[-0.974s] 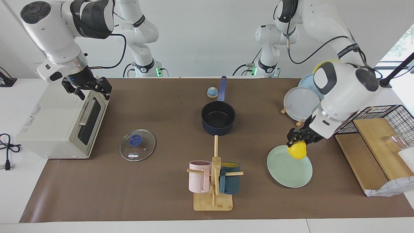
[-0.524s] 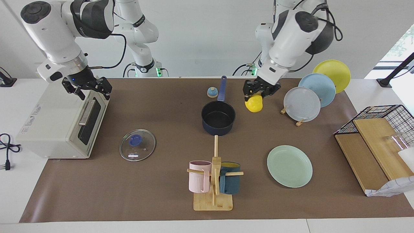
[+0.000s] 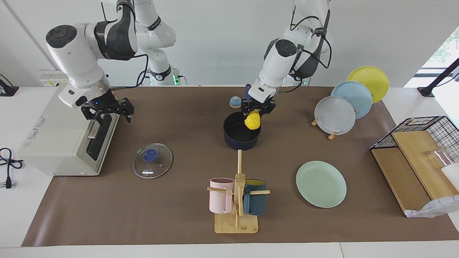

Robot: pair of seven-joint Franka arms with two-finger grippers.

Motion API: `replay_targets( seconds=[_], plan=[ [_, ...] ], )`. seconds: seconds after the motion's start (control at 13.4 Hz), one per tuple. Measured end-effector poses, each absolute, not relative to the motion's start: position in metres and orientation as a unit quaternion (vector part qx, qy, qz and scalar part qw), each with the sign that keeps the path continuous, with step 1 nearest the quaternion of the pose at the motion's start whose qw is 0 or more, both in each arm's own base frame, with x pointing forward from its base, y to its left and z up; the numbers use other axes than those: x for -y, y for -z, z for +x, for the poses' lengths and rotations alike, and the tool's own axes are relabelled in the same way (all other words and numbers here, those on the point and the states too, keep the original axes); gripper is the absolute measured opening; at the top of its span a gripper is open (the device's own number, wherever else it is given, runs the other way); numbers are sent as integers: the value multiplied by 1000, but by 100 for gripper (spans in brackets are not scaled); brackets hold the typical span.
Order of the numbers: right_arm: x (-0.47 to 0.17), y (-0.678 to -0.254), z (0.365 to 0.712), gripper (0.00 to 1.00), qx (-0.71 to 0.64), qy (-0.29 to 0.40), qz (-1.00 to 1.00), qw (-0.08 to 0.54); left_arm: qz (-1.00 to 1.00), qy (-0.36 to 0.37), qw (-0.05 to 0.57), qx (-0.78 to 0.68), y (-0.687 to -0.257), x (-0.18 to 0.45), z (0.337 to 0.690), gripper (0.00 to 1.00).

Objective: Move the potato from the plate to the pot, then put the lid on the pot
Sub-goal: 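Carry the potato with the left gripper while the right gripper reaches the lid, then lower the potato into the saucepan and open the left gripper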

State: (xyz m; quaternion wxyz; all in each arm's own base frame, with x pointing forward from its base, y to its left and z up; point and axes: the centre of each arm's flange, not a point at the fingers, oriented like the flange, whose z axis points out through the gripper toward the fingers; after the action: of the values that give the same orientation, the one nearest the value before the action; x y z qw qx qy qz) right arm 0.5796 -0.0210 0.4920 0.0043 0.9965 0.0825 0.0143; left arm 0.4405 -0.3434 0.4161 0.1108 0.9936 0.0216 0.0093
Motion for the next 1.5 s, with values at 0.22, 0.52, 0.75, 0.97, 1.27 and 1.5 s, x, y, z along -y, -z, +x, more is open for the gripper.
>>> replay_targets(
  seconds=[0.22, 0.52, 0.75, 0.97, 1.27, 1.5],
  plan=[
    [-7, -432, 610, 100, -106, -24, 994, 3, 994, -19, 103, -26, -384, 360, 437, 61],
    [-53, -377, 622, 100, -129, -13, 992, -11, 995, -20, 98, -14, -360, 374, 427, 61],
    [-61, -360, 626, 100, -134, -20, 991, -12, 996, -27, 80, 4, -348, 373, 422, 61],
    [-59, -344, 621, 100, -134, -24, 991, -10, 997, -20, 72, 20, -338, 384, 410, 61],
    [-50, -326, 612, 100, -153, -19, 988, -8, 997, -17, 68, 32, -332, 392, 401, 61],
    [-48, -323, 610, 99, -153, -15, 988, -9, 997, -22, 53, 45, -323, 397, 396, 61]
  ],
)
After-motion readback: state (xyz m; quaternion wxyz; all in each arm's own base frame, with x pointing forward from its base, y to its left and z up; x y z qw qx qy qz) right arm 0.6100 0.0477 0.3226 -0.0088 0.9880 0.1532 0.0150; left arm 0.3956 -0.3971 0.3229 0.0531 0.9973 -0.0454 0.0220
